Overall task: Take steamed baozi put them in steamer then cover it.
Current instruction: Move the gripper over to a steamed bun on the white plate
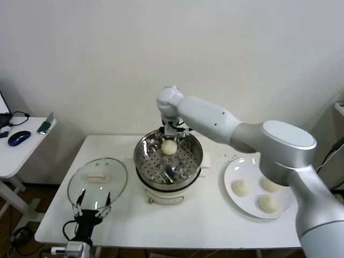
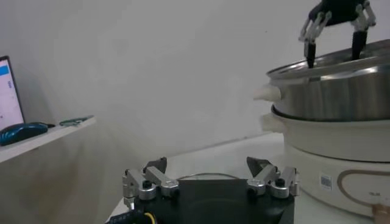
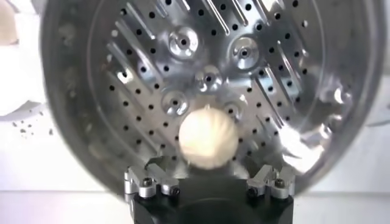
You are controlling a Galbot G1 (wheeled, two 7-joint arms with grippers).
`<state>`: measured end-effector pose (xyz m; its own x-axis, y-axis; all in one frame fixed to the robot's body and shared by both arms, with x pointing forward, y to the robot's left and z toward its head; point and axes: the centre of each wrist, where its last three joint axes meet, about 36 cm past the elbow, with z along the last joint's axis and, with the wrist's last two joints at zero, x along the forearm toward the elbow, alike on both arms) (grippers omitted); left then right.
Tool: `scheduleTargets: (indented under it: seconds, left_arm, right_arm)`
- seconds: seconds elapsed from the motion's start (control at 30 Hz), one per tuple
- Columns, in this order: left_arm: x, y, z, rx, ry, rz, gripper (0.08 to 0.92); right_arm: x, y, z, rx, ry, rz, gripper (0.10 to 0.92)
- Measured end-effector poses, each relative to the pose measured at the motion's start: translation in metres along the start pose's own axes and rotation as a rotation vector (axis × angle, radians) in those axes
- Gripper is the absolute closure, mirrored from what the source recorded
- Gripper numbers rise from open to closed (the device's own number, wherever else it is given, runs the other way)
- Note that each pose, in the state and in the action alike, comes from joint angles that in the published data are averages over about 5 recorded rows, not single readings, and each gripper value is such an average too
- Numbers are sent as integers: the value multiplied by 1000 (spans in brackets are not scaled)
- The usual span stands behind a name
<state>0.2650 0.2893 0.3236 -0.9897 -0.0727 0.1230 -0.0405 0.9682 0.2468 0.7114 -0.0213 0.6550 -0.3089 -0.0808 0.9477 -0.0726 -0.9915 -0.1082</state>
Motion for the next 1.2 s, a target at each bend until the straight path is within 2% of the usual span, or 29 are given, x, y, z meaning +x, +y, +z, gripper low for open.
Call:
scheduleTargets:
  seconds: [0.2,0.5,0.8,1.2]
  left_arm:
    - [-1,-4,-4,4,-11,6,177]
    - [0,-10,-5,11,-15,7,177]
    - [0,-9,-9,3,-19,4,177]
    - [8,-7,-5,-10,-12,3,177]
  right_arm:
    - [35,66,13,-230,17,86,200]
    - [39,195,0,-840,-39,170,200]
    - [1,298,-42,-1259,-125,55,200]
    - [-68,359,-84,-1467,-181,-103,200]
